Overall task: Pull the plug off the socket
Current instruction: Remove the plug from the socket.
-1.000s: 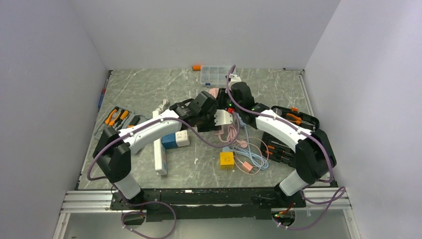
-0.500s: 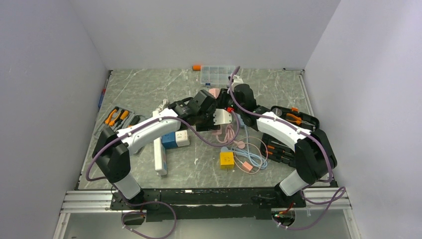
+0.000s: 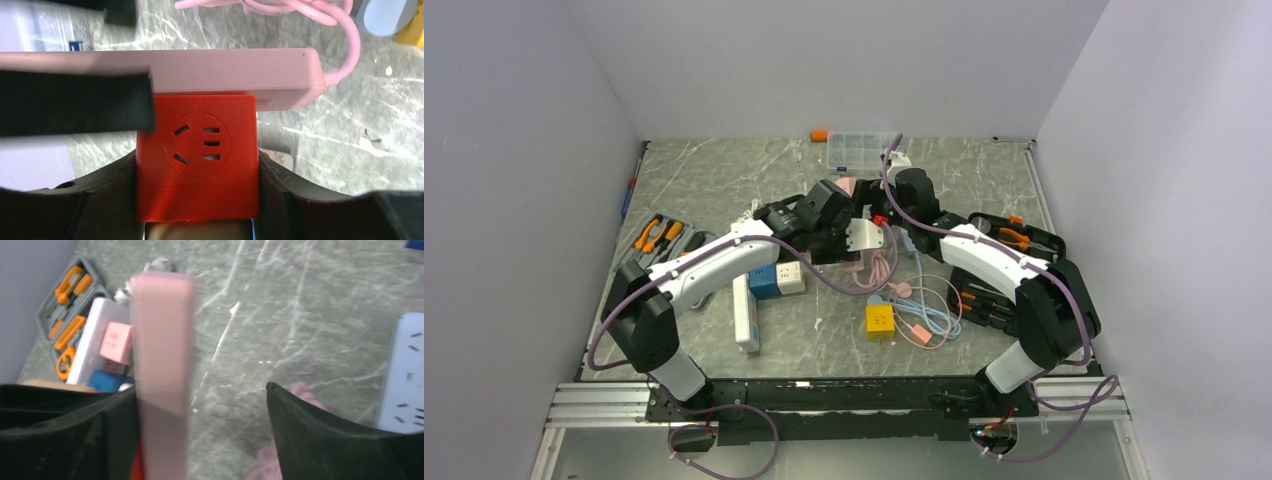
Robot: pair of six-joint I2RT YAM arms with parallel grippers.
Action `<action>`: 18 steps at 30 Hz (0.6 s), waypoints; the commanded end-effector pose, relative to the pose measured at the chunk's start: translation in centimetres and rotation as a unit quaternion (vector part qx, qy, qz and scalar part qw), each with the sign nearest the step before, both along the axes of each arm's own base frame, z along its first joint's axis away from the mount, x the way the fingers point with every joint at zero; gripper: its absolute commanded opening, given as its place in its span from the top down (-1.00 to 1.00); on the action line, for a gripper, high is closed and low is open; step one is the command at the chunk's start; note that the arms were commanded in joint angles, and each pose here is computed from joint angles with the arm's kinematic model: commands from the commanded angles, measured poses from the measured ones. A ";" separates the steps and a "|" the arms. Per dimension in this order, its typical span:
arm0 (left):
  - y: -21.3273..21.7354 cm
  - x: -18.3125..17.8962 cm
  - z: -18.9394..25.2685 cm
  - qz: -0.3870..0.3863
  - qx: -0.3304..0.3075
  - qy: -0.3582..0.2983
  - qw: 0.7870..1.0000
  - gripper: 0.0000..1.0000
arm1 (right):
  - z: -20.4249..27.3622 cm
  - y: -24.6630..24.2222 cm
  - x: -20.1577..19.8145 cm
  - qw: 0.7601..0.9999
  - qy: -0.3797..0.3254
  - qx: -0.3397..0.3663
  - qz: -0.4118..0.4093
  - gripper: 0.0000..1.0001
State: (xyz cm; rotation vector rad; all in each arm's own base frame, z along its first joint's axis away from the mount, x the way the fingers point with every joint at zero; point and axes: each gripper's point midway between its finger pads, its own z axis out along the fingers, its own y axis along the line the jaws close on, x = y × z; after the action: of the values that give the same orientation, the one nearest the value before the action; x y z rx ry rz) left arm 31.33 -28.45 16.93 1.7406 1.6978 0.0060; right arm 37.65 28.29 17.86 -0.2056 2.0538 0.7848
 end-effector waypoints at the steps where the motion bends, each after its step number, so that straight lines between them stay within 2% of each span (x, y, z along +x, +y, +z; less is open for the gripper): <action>1: 2.1 0.5 5.1 0.038 -0.042 -0.035 0.998 1.00 | -1.9 -3.2 0.5 0.999 0.013 -0.035 -0.009 -0.98; 8: 3.2 1.7 4.7 0.070 -0.053 -0.026 0.996 1.00 | 0.3 -5.8 -1.1 0.999 0.015 0.047 -0.006 -1.00; 18: 4.5 4.7 4.0 0.116 -0.041 -0.033 0.992 1.00 | 0.3 -5.9 -7.1 0.995 0.000 0.084 0.050 -0.99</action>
State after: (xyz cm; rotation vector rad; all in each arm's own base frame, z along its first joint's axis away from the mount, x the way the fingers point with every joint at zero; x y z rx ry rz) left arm 33.54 -23.23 16.87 1.5861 1.8924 0.0317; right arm 31.94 21.55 16.35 -0.1384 2.0479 0.9471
